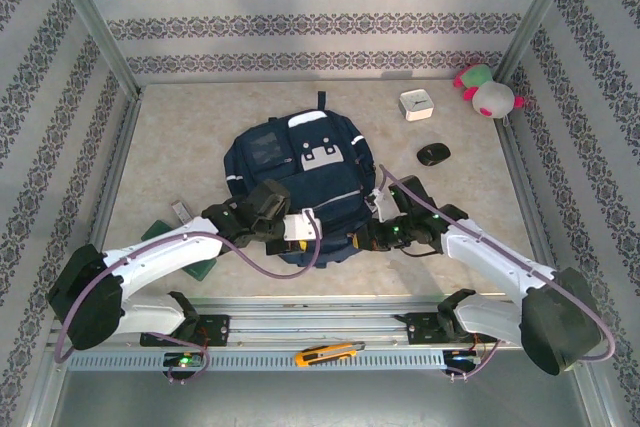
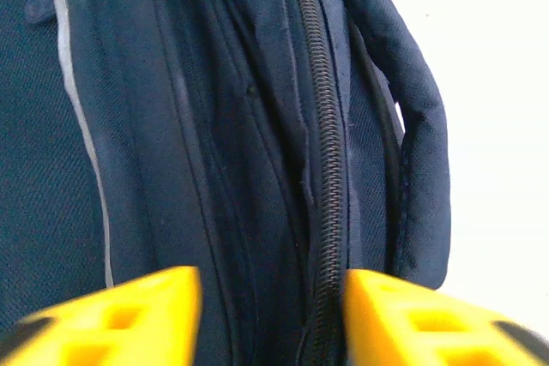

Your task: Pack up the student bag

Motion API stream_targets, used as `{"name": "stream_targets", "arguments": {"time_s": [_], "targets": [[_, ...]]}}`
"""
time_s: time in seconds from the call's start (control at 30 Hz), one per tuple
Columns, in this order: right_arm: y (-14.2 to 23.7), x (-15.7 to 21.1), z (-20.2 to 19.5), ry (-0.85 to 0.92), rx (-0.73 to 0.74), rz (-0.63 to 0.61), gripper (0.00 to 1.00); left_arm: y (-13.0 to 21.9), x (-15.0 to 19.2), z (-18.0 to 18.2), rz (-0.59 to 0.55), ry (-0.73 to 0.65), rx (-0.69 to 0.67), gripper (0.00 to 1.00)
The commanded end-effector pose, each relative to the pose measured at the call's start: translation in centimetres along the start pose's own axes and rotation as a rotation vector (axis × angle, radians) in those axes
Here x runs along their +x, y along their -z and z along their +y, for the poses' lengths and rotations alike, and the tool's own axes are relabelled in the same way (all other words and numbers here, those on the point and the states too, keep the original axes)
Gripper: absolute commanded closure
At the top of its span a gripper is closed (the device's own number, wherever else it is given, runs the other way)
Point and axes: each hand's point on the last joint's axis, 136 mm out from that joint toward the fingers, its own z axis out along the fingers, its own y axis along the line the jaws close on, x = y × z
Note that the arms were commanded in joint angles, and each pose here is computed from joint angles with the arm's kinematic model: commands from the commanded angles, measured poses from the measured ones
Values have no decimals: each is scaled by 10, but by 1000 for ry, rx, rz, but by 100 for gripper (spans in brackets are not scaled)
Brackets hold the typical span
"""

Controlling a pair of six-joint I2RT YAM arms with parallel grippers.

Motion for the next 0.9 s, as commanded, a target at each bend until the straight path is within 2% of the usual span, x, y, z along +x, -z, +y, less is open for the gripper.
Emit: {"name": "stream_targets", "arguments": {"time_s": [0.0, 0.2, 0.27, 0.3, 0.33, 0.47, 0.5, 0.63, 0.87], "targets": [[-1, -5, -3, -4, 14, -21, 100, -2, -48, 0, -137, 80, -8, 38], [0, -6, -1, 6, 12, -30, 100, -42, -79, 8, -182, 142, -44, 32], [1, -6, -1, 8, 12, -35, 100, -57, -78, 12, -158, 150, -53, 33], [2, -7, -1, 11, 14, -41, 100, -64, -78, 13, -156, 152, -55, 37], [3, -8, -2, 3, 18, -49, 100, -67, -77, 12, -150, 142, -48, 45], [12, -15, -17, -54, 49, -96, 100, -59, -62, 13, -112, 98, -70, 95], [17, -19, -25, -75, 63, -119, 100, -52, -56, 10, -106, 78, -55, 100], [37, -44, -48, -150, 79, -235, 100, -16, -43, -12, -164, -3, 43, 100], [53, -84, -81, -213, 138, -369, 100, 40, -48, -17, -338, -56, 14, 100]]}}
